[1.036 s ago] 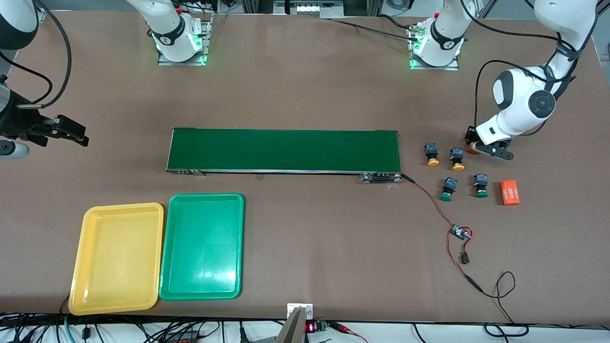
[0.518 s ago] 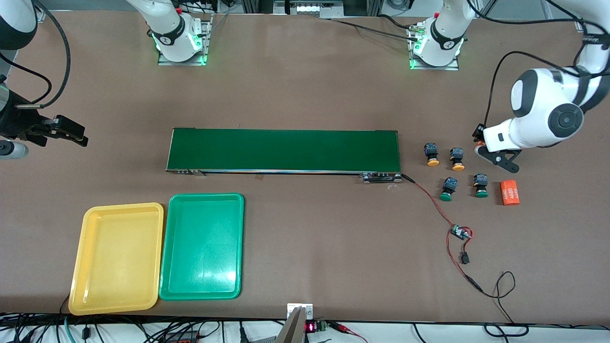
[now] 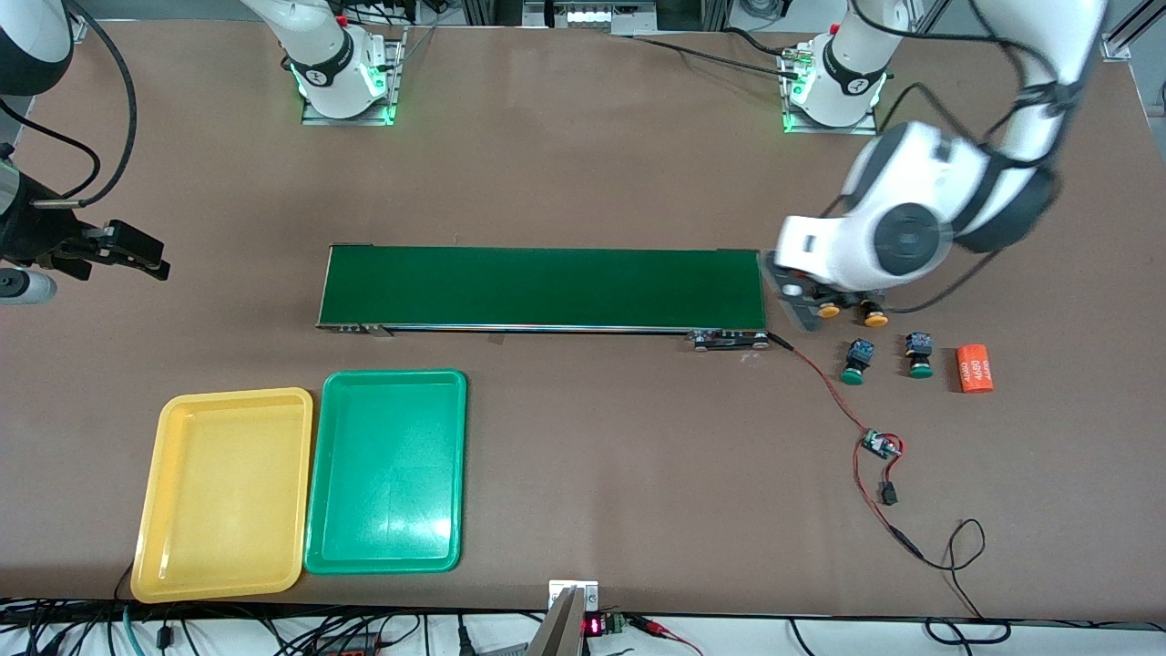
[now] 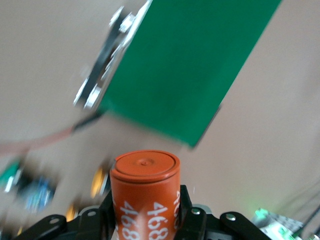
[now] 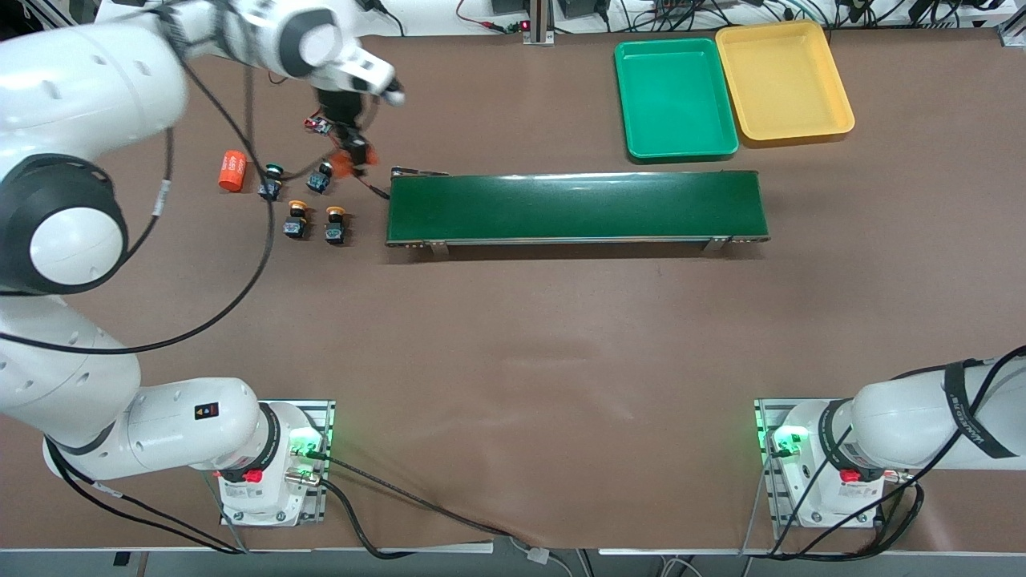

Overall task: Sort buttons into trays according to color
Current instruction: 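Carry the orange capacitor onto the conveyor belt and release it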

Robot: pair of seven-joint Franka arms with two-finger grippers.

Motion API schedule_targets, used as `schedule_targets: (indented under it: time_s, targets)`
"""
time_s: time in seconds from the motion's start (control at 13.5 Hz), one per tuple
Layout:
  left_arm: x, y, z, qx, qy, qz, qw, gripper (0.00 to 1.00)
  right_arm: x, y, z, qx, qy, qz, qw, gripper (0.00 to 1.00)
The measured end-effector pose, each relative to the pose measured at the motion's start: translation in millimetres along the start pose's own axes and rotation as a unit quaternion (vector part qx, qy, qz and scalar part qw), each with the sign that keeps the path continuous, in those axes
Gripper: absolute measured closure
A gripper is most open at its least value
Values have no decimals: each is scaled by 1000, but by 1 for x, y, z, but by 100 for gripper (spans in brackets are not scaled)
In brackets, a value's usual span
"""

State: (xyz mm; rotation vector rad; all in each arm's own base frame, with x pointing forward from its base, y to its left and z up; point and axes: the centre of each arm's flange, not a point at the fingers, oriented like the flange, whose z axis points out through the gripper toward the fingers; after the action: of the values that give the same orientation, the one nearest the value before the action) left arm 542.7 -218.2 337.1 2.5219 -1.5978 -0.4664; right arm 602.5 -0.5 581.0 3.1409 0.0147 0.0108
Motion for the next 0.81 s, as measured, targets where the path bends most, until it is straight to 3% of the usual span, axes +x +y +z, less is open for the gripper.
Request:
schedule_targets:
  time_s: [0.22, 0.44, 0.81]
  targets:
    - [58, 21, 44, 4, 25, 110, 994, 51, 0, 0, 0, 0, 1, -17, 1000, 0]
    - [79, 26, 68, 30, 20, 213, 976, 51, 1, -2, 0, 0, 2, -20, 1000, 0]
    - [83, 37, 95, 34, 6, 251, 967, 50, 1, -3, 1, 0, 0, -23, 1000, 0]
